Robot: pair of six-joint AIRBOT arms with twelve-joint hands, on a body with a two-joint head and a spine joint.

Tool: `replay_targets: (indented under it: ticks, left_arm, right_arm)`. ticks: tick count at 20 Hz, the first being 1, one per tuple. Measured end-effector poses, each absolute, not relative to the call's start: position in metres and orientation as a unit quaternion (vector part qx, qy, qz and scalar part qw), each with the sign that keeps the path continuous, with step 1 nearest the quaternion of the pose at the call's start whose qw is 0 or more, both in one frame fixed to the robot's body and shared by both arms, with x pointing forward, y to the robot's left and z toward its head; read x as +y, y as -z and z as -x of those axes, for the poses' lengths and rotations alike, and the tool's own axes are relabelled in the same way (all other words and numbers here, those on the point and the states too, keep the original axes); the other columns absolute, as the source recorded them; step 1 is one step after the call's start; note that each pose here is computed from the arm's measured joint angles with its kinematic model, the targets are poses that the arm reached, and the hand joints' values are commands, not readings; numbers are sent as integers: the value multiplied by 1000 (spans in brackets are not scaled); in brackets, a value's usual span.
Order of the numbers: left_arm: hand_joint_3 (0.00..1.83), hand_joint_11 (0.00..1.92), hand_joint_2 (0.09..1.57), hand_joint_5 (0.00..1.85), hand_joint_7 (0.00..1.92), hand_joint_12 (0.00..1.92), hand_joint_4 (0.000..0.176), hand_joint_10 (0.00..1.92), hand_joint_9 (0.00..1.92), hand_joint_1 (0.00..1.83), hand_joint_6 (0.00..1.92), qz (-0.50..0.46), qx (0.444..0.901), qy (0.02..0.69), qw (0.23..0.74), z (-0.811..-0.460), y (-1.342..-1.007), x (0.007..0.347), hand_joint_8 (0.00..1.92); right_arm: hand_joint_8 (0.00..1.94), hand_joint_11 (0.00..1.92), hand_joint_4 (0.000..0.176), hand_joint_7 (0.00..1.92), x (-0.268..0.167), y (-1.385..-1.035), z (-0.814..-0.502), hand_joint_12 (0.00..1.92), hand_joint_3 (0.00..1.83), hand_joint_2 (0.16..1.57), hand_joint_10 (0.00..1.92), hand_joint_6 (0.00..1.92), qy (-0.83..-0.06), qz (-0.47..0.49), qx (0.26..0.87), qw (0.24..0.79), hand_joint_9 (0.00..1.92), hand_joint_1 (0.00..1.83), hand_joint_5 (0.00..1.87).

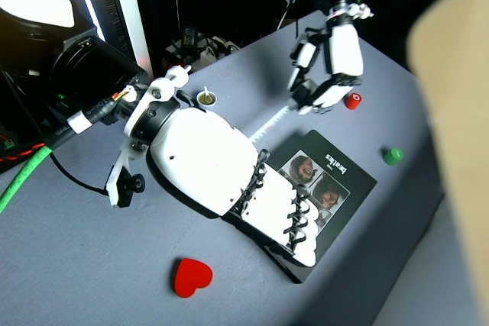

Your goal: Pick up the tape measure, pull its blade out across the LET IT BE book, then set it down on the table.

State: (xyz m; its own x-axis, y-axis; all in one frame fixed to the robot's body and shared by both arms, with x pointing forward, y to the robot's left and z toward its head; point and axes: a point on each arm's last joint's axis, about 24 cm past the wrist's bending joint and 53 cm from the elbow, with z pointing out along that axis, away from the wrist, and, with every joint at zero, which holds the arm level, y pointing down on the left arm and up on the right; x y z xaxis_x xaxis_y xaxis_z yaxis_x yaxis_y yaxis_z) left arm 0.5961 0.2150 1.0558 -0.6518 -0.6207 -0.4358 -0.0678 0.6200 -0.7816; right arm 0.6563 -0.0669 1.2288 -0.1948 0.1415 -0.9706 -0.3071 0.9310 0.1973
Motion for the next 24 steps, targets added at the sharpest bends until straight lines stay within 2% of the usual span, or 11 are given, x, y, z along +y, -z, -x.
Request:
replay_targets:
  ticks: [3, 6, 12, 15, 16, 18, 19, 20, 21, 22, 24]
  left_arm:
    - [1, 1170, 1046, 1259, 1111, 903, 0, 1145, 1039, 1398, 158, 207, 829, 373, 361, -596, -1045, 223, 812]
    - [0, 1166, 1046, 1241, 1126, 901, 0, 1119, 1053, 1399, 166, 204, 825, 372, 373, -601, -1047, 231, 779]
    - [0, 1108, 1049, 1192, 1124, 943, 0, 1145, 1023, 1397, 326, 200, 826, 369, 377, -602, -1047, 234, 779]
    - [0, 1065, 1059, 1090, 1128, 895, 0, 1133, 988, 1391, 561, 199, 825, 370, 378, -602, -1047, 234, 793]
    - [3, 974, 1050, 1122, 1136, 874, 0, 752, 967, 1289, 581, 199, 825, 370, 378, -602, -1047, 234, 858]
    - [3, 819, 1073, 1087, 1055, 855, 0, 378, 962, 1238, 715, 200, 825, 371, 377, -601, -1047, 233, 955]
    - [0, 748, 1070, 1077, 980, 809, 0, 231, 942, 1163, 793, 199, 825, 372, 376, -601, -1047, 232, 464]
    - [1, 708, 1076, 1058, 1015, 790, 0, 139, 934, 1125, 843, 198, 825, 372, 376, -601, -1047, 232, 199]
    - [0, 679, 1042, 955, 1021, 778, 0, 85, 917, 1027, 349, 199, 825, 372, 377, -601, -1047, 232, 89]
    - [0, 648, 1036, 960, 1014, 762, 0, 46, 897, 959, 123, 199, 824, 373, 377, -601, -1048, 232, 35]
    - [0, 569, 1028, 941, 946, 725, 0, 8, 855, 844, 14, 199, 823, 374, 378, -601, -1049, 232, 1]
  right_arm:
    - [0, 6, 0, 0, -67, -1227, -656, 48, 10, 1024, 0, 0, -176, 55, 754, 631, 0, 0, 0]
    - [0, 6, 0, 0, -66, -1227, -656, 52, 8, 1022, 0, 0, -178, 58, 753, 630, 0, 0, 0]
    - [0, 4, 0, 0, -65, -1227, -655, 57, 10, 1030, 0, 0, -179, 58, 753, 630, 0, 0, 0]
    - [0, 0, 0, 0, -65, -1227, -655, 42, 5, 1025, 0, 0, -179, 58, 753, 630, 0, 0, 0]
    - [0, 0, 0, 0, -65, -1227, -655, 39, 4, 1025, 0, 0, -180, 59, 753, 630, 0, 0, 0]
    - [0, 17, 0, 0, -64, -1227, -654, 49, 5, 1028, 0, 0, -181, 60, 753, 629, 0, 0, 0]
    - [0, 6, 0, 0, -63, -1227, -654, 46, 5, 1029, 0, 0, -182, 60, 753, 629, 0, 0, 0]
    - [0, 0, 0, 0, -63, -1227, -654, 21, 3, 1028, 0, 0, -182, 60, 753, 629, 0, 0, 0]
    - [0, 0, 0, 0, -63, -1227, -654, 3, 3, 1028, 0, 0, -183, 59, 754, 629, 0, 0, 0]
    - [0, 0, 0, 0, -64, -1227, -654, 0, 2, 1028, 0, 0, -184, 58, 754, 629, 0, 0, 0]
    - [0, 6, 0, 0, -62, -1227, -652, 3, 2, 1028, 0, 0, -188, 54, 754, 627, 0, 0, 0]
